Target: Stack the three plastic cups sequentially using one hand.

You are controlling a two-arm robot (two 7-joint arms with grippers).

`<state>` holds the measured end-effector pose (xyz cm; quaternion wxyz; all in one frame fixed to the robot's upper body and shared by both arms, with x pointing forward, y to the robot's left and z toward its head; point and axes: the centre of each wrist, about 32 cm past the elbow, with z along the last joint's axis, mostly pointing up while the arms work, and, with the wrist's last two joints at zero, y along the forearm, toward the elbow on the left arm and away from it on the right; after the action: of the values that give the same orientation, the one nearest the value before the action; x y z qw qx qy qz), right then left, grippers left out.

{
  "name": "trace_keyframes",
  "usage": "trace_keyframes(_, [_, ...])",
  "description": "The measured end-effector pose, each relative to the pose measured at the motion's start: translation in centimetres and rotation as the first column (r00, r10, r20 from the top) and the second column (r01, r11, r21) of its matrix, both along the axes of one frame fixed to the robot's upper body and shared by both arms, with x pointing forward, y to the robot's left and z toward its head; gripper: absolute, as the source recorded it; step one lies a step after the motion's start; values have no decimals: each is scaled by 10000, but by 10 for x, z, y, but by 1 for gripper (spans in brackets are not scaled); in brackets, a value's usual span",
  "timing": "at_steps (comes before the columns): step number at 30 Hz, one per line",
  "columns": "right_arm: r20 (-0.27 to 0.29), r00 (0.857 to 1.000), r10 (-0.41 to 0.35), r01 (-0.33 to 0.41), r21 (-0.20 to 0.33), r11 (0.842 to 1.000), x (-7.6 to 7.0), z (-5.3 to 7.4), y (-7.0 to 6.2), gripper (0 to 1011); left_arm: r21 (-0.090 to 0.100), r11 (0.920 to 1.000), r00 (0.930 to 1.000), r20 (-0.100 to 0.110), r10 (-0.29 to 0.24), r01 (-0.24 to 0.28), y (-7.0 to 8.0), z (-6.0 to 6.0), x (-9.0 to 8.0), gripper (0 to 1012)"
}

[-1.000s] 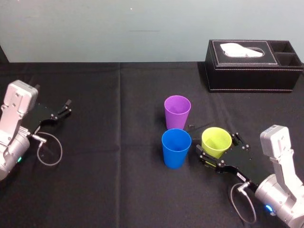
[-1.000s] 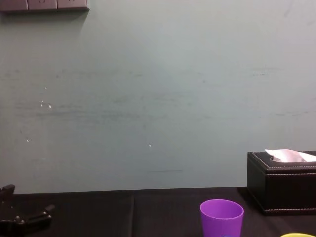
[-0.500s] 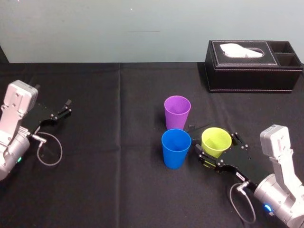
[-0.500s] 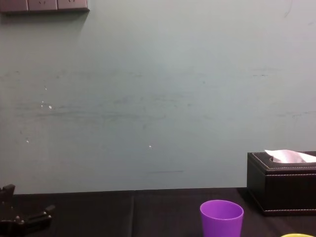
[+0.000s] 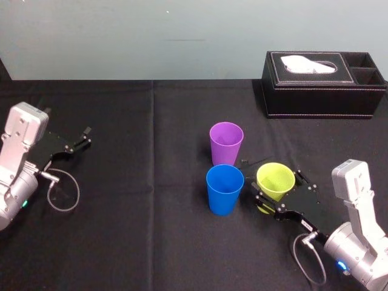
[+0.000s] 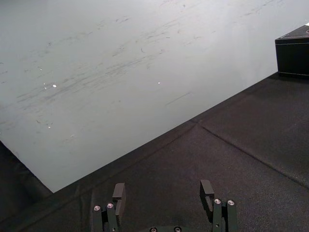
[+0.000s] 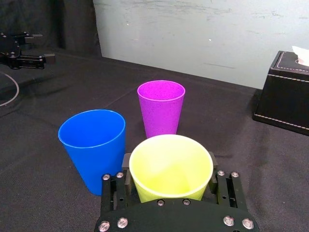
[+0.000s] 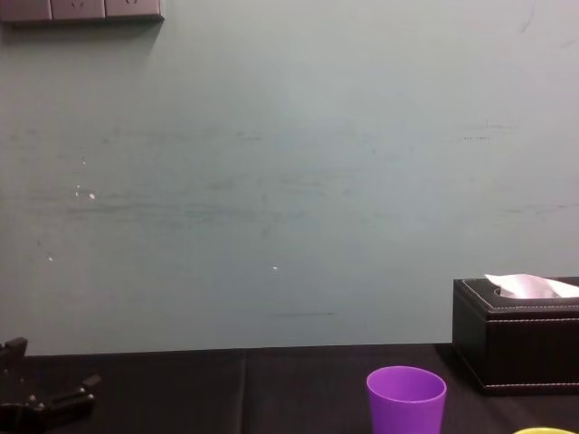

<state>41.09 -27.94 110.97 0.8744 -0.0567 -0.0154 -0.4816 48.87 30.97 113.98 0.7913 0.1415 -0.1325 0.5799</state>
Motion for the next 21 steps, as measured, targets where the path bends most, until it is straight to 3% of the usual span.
trace_keyframes(5, [1, 10000, 1, -1, 0, 10000, 0, 0, 0, 790, -1, 10000, 10000, -1, 0, 0, 0, 0, 0, 1011])
trace_keyframes(15, [11, 10000, 0, 0, 2, 10000, 0, 0, 0, 755, 0, 10000, 10000, -1, 0, 0, 0, 0, 0, 1012])
trace_keyframes(21, [159, 9998, 112, -111, -55, 9999, 4, 9, -1, 752, 0, 10000, 10000, -1, 0, 0, 0, 0, 0, 1011])
